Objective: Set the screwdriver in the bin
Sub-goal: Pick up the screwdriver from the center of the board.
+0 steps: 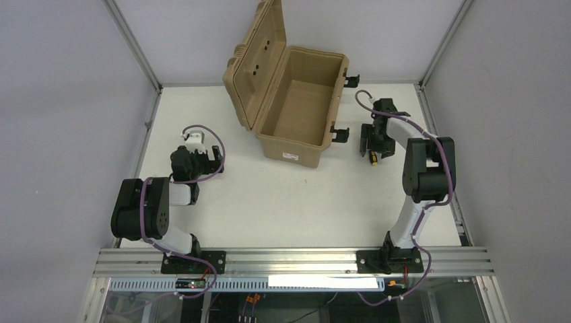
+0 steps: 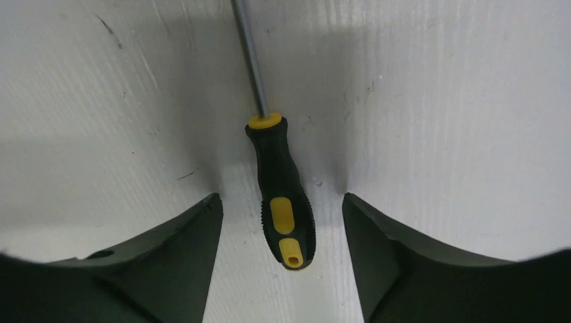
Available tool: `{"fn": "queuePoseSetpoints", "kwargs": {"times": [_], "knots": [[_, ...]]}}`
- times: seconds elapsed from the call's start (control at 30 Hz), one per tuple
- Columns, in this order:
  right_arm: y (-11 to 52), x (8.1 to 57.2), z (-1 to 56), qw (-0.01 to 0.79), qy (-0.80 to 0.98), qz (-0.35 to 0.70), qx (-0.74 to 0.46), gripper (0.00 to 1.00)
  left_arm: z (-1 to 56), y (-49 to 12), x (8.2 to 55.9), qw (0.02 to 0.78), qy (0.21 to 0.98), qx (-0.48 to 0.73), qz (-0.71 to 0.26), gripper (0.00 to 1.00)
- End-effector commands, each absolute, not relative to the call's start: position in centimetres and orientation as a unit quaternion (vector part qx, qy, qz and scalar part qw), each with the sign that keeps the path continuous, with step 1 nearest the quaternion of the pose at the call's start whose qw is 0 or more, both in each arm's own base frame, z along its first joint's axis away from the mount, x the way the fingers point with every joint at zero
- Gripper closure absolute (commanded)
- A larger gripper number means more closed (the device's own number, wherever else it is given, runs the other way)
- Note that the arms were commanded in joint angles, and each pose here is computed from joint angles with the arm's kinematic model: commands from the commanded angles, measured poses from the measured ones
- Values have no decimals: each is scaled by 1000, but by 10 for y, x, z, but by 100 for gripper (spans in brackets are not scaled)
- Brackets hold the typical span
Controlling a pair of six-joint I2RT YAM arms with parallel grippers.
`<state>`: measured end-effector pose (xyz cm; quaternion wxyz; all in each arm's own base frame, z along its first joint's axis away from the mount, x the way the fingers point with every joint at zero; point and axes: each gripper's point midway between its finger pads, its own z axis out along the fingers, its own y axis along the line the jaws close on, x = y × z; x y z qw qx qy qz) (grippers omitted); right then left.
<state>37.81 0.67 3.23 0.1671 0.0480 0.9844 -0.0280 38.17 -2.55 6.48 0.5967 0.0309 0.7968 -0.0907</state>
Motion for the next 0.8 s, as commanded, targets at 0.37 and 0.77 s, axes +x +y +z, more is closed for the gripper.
{"fn": "queuePoseSetpoints", "kwargs": {"times": [0.37, 0.77], "knots": [[5, 389, 40, 193, 979, -27, 53, 87, 82, -25, 389, 620, 779, 37, -84, 1], [-5, 397, 173, 303, 949, -46, 72, 100, 83, -25, 389, 620, 779, 37, -85, 1]]}}
